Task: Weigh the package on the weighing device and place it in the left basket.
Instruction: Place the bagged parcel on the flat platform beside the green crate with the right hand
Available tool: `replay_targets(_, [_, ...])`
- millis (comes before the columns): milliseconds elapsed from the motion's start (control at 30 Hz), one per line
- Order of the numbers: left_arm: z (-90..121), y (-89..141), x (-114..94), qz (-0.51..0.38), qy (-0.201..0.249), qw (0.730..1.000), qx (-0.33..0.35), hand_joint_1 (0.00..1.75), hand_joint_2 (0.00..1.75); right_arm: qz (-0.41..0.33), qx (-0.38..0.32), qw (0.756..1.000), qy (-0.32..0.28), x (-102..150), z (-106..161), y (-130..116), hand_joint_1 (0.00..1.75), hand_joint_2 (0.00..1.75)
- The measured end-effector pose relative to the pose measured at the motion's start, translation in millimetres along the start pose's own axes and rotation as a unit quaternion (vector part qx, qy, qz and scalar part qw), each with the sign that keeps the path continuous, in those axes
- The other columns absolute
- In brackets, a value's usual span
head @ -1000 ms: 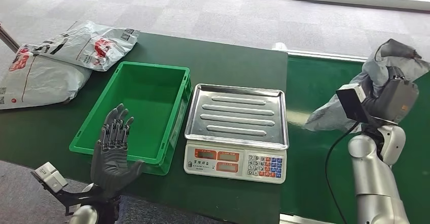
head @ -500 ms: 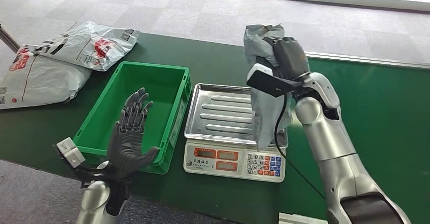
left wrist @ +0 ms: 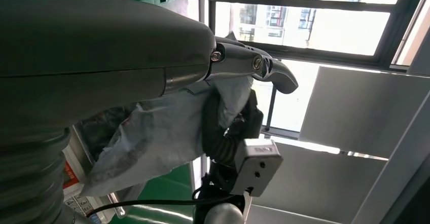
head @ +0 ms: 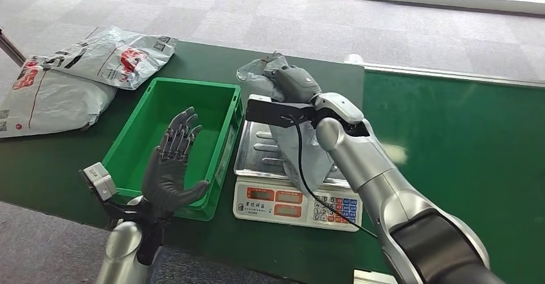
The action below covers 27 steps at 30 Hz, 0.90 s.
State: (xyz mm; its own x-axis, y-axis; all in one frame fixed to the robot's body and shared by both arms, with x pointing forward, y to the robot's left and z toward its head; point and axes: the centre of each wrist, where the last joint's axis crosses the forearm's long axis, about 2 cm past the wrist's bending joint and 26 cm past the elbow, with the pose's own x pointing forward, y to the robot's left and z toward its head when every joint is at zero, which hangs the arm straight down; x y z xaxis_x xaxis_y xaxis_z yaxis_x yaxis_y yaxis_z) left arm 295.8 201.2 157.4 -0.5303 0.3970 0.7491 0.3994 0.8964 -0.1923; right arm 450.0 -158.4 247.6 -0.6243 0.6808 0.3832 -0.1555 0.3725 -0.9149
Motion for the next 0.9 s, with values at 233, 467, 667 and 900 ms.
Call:
replay_targets(233, [-2,4,0,-0.008,0.000,1.000,0.008,0.00,1.75,-0.108,0.093,0.989,-0.032,14,-6,41,0.00,1.75])
replay_targets(467, [-3,8,1,-0.014,-0.003,1.000,0.017,0.00,1.75,-0.154,0.107,0.981,-0.051,19,-7,54,0.00,1.75])
replay_targets(667, [-13,11,2,-0.065,0.002,0.995,0.079,0.00,1.75,-0.226,-0.036,0.970,-0.084,22,-6,51,0.00,1.31])
replay_targets(900, [-52,18,8,-0.147,-0.022,0.981,0.125,0.00,1.75,-0.269,-0.252,0.927,-0.072,27,0,13,0.00,1.75])
